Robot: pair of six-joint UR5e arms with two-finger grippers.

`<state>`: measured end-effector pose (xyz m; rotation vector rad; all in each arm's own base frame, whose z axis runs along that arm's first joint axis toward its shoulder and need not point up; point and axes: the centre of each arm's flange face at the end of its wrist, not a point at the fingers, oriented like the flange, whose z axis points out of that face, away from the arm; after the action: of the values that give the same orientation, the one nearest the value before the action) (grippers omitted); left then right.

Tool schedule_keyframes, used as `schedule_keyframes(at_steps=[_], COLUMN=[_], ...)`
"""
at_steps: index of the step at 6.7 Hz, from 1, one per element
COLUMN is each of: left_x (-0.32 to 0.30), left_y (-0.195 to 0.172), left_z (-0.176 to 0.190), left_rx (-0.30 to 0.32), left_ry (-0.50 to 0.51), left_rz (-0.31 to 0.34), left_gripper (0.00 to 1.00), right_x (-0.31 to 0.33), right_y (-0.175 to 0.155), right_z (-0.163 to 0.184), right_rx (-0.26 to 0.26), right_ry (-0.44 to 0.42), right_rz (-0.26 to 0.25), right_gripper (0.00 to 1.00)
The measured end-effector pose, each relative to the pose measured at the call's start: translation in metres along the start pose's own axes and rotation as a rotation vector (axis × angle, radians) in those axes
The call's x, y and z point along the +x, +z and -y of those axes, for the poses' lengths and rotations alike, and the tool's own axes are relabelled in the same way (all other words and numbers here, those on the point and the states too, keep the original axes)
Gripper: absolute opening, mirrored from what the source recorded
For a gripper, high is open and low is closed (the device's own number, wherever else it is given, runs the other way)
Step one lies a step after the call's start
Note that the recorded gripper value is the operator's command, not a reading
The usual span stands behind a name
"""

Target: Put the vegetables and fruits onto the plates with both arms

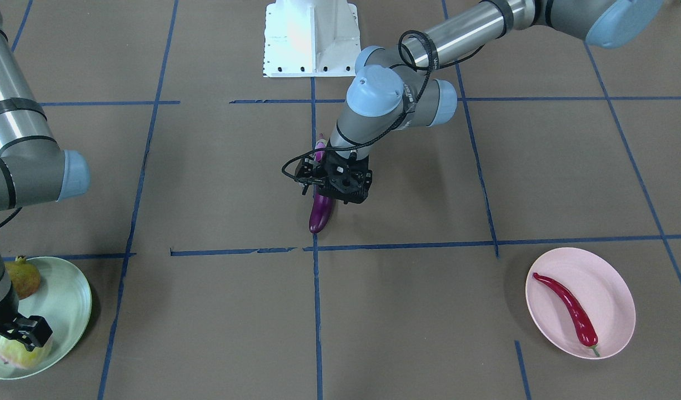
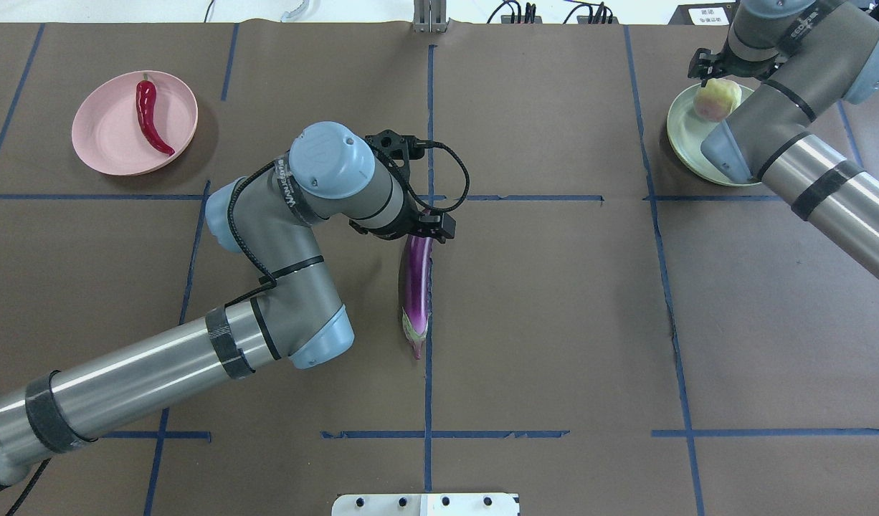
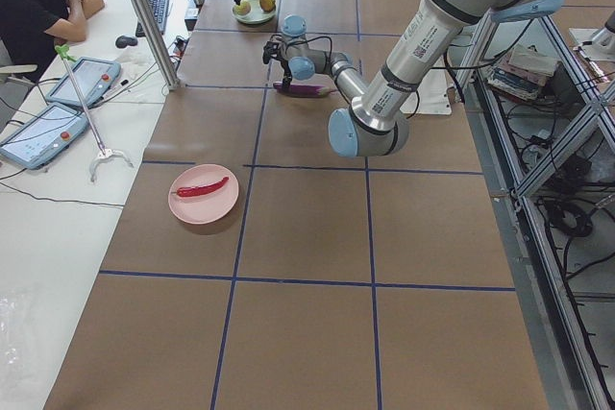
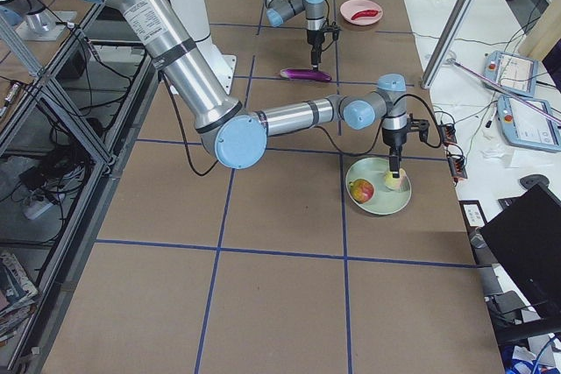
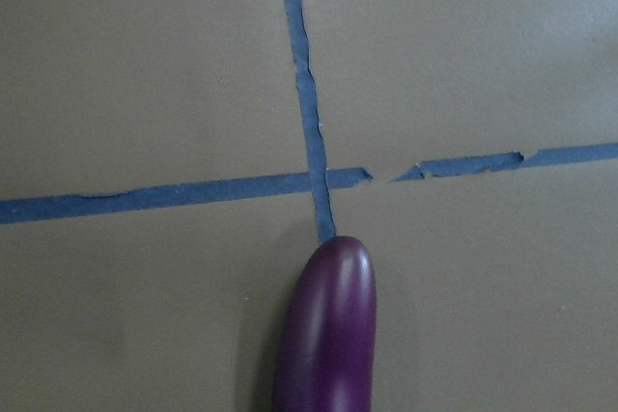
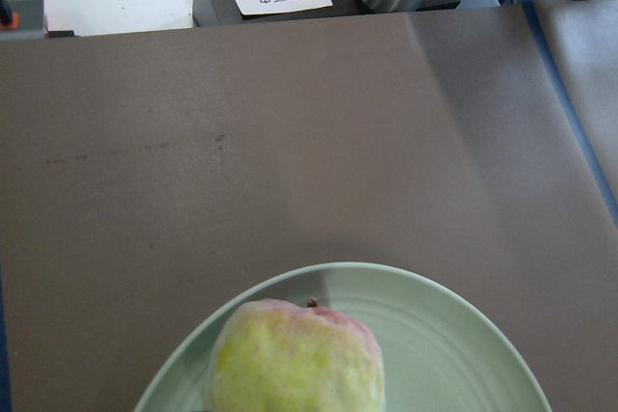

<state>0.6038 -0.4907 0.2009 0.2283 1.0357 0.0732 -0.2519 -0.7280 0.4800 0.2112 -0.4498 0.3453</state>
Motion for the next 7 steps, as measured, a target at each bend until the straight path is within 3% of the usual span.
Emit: schedule_keyframes(at_steps=[1, 2, 3, 4, 6, 7], left_x=[0.009, 0.010, 0.008, 0.005, 0.001, -0.007], left_y=[0.013, 0.020, 0.025, 0.027, 0.014, -0.007], left_z=[-0.005, -0.007, -0.008, -0.008, 0.002, 0.020], left_rx=[0.001, -0.005, -0.017, -0.027, -0.027, -0.002], left_ry=[0.015, 0.033, 0.054, 0.068, 0.056, 0.034], left_rz=[0.021, 0.044, 0.072, 0.095, 0.125, 0.133], left_gripper=[0.86, 0.71, 0.42, 0.06, 0.00, 0.00], right_x=[0.014, 0.033, 0.052, 0.066, 0.074, 0.078], right_y=[-0.014, -0.032, -0.046, -0.050, -0.067, -0.081], right_z=[0.014, 0.029, 0.041, 0.046, 0.043, 0.028], right_rx=[-0.035, -0.076, -0.102, -0.115, -0.118, -0.149], right_ry=[-0.013, 0.001, 0.012, 0.007, -0.003, -0.011], right_rz=[0.056, 0.129, 0.182, 0.205, 0.246, 0.308], right_gripper=[1.00, 1.00, 1.00, 1.00, 1.00, 1.00])
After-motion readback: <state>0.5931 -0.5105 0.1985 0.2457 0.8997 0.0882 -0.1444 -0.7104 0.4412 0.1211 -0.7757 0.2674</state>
